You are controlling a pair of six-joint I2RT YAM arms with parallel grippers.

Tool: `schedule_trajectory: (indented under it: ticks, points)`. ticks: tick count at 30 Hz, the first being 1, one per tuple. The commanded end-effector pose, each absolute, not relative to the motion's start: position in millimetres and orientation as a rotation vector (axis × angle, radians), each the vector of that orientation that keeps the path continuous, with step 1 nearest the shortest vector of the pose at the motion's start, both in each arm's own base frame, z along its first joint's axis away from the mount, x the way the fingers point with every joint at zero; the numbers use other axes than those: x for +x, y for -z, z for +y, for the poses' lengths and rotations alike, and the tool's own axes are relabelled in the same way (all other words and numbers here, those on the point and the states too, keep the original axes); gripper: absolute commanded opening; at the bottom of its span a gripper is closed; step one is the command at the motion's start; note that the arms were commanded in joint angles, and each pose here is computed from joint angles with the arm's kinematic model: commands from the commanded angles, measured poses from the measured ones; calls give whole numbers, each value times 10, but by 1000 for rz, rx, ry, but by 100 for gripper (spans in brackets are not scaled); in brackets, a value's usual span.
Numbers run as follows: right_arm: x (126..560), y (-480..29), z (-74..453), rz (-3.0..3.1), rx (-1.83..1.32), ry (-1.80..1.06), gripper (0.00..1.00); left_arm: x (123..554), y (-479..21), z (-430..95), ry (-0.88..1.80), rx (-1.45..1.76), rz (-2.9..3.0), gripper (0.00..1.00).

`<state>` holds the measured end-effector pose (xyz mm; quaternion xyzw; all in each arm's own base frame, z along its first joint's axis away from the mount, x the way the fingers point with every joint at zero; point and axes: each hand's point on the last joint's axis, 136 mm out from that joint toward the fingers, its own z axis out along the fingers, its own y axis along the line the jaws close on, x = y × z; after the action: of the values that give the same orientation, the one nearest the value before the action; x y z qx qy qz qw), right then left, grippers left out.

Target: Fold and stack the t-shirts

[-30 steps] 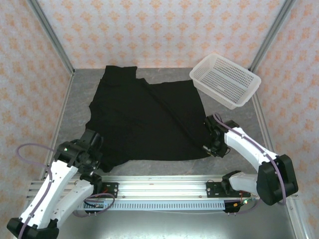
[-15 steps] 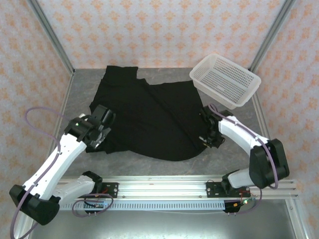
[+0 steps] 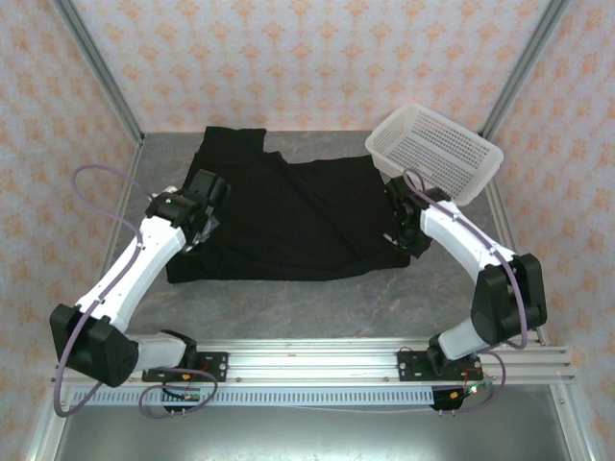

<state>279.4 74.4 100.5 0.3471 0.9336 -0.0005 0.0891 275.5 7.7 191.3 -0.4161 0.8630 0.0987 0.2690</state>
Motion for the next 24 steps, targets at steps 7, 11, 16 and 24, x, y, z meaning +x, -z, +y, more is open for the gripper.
schedule_trajectory:
  ticks: [7,11,16,24]
  points:
    - [3229,-959,684,2734,1034,67,0,3041,-2025,341,-413,-1028,2300,0]
    - [3407,-929,715,2733,1021,74,0,3162,-1971,374,-436,-985,2326,0]
    - [3548,-877,731,2738,1010,98,0,3363,-1910,387,-453,-917,2353,0]
    - [3706,-756,764,2752,1005,120,0,3684,-1785,422,-507,-807,2434,0]
